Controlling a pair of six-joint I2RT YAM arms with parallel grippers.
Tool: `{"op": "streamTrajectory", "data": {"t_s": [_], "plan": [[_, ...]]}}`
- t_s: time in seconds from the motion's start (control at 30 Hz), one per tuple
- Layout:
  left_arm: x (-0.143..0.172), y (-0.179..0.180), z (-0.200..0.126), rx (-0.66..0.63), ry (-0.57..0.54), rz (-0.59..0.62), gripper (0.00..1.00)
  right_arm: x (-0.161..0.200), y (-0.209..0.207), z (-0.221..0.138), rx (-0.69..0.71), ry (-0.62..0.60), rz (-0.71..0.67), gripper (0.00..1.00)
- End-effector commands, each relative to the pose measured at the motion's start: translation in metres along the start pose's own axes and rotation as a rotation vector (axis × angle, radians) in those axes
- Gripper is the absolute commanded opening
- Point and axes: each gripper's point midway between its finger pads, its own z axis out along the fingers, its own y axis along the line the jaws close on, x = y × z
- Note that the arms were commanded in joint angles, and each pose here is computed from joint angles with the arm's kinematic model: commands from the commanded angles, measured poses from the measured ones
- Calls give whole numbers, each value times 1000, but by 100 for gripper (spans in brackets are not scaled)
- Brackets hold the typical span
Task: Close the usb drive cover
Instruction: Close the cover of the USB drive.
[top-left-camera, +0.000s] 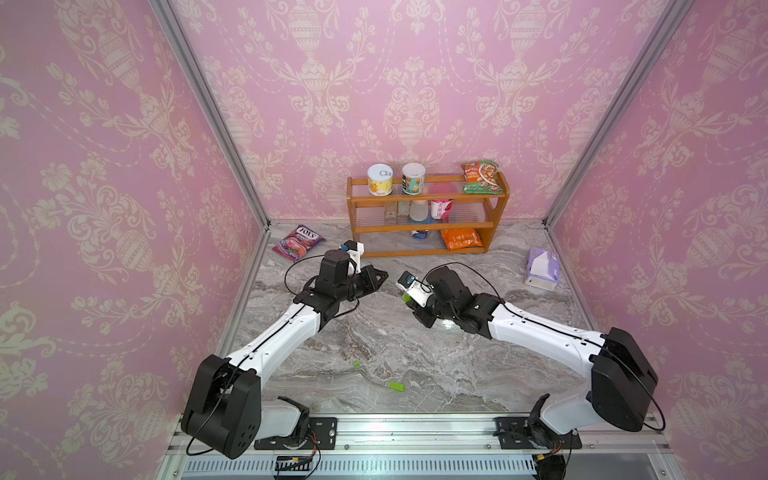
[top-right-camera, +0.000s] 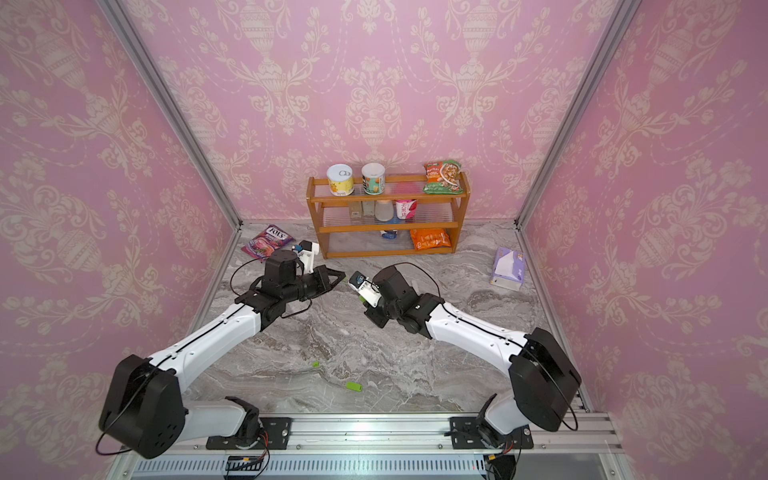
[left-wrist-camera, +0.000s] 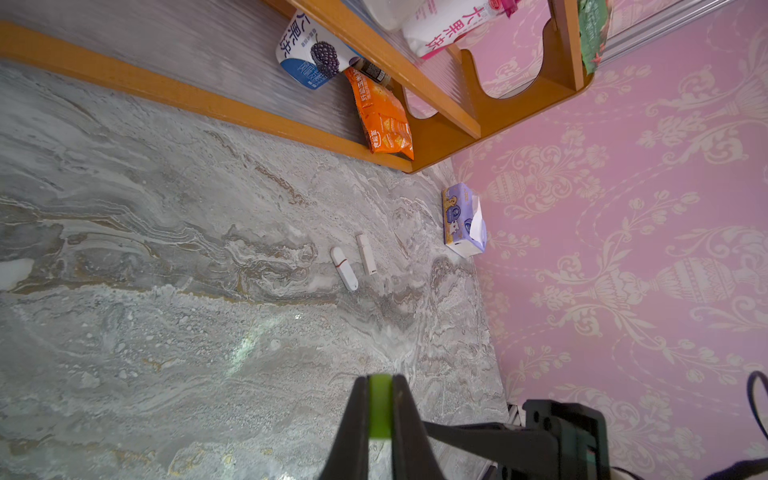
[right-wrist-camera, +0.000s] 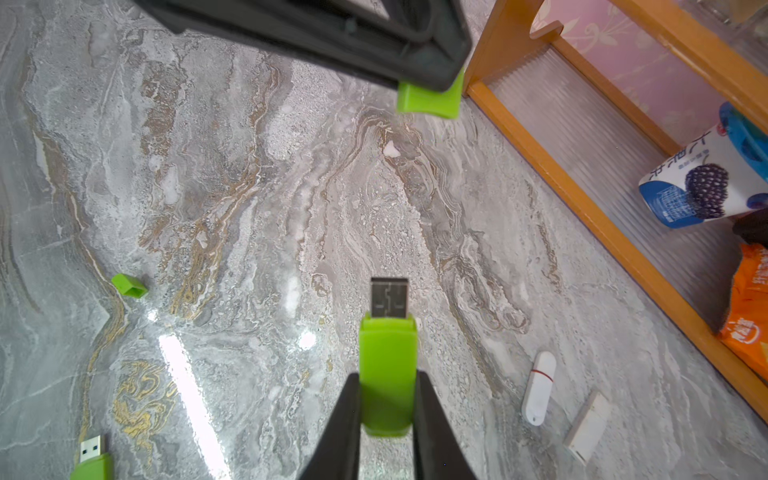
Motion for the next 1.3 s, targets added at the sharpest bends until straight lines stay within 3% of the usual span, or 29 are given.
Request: {"op": "streamTrajectory", "data": {"t_s": [0.0, 0.2, 0.8, 1.27], "plan": [[-6, -17, -1, 55, -6, -23, 0, -12, 7, -1, -43, -52, 41, 0], [0, -18, 4, 76, 34, -39, 0, -24, 0, -3, -16, -94, 67, 0], [18, -33, -2, 113, 105, 82, 0, -30, -21, -1, -11, -95, 143, 0], [12, -33, 3, 114, 63, 108, 0, -34, -10, -1, -76, -109, 161, 0]]}}
